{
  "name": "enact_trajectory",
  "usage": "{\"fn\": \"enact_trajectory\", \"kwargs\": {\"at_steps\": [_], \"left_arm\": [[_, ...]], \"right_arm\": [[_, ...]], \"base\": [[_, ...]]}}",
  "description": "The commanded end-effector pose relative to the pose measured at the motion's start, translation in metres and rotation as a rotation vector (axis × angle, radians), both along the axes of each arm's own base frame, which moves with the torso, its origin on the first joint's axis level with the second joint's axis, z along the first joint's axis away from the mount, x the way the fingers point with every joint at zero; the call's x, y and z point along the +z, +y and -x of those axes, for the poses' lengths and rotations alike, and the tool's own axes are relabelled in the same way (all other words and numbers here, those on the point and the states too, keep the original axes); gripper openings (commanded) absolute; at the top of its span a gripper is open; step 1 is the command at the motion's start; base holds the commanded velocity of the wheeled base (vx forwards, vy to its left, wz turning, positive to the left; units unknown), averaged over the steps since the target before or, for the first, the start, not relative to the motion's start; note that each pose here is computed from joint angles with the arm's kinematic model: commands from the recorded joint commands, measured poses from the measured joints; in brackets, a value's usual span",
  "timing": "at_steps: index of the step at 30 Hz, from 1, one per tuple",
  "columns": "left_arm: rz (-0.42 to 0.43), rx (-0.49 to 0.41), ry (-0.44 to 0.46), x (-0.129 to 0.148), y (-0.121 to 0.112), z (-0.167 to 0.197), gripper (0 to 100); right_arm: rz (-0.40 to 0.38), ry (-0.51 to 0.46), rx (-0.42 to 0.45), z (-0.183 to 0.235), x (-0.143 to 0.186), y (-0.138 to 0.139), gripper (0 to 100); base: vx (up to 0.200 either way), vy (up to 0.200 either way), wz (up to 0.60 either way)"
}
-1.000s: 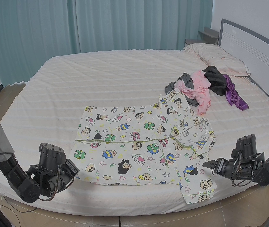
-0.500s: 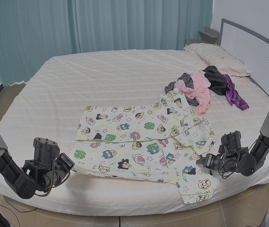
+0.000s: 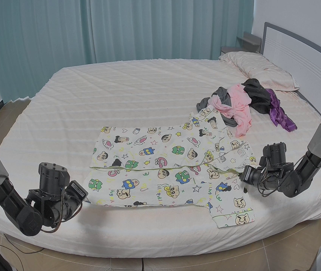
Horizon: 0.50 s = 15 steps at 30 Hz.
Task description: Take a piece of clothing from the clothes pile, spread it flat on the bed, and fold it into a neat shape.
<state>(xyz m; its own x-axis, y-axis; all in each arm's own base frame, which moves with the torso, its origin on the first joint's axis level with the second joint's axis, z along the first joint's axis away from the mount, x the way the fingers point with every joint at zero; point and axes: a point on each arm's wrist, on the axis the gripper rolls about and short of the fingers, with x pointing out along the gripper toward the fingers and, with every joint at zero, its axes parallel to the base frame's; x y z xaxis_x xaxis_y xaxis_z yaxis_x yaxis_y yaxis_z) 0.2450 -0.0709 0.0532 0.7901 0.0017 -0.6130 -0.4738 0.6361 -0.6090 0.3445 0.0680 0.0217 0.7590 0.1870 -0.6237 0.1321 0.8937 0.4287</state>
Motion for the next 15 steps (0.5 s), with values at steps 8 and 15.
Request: {"fn": "enact_trajectory", "kwargs": {"at_steps": [8,15], "left_arm": [[-0.003,0.005,0.018,-0.006,0.000,-0.003,0],[-0.002,0.004,0.018,-0.006,0.000,-0.003,0]], "right_arm": [[0.004,-0.001,0.005,-0.001,-0.003,-0.011,100],[-0.004,-0.004,-0.016,0.025,0.016,-0.031,100]], "base": [[0.000,0.000,0.00],[0.000,0.000,0.00]]}}
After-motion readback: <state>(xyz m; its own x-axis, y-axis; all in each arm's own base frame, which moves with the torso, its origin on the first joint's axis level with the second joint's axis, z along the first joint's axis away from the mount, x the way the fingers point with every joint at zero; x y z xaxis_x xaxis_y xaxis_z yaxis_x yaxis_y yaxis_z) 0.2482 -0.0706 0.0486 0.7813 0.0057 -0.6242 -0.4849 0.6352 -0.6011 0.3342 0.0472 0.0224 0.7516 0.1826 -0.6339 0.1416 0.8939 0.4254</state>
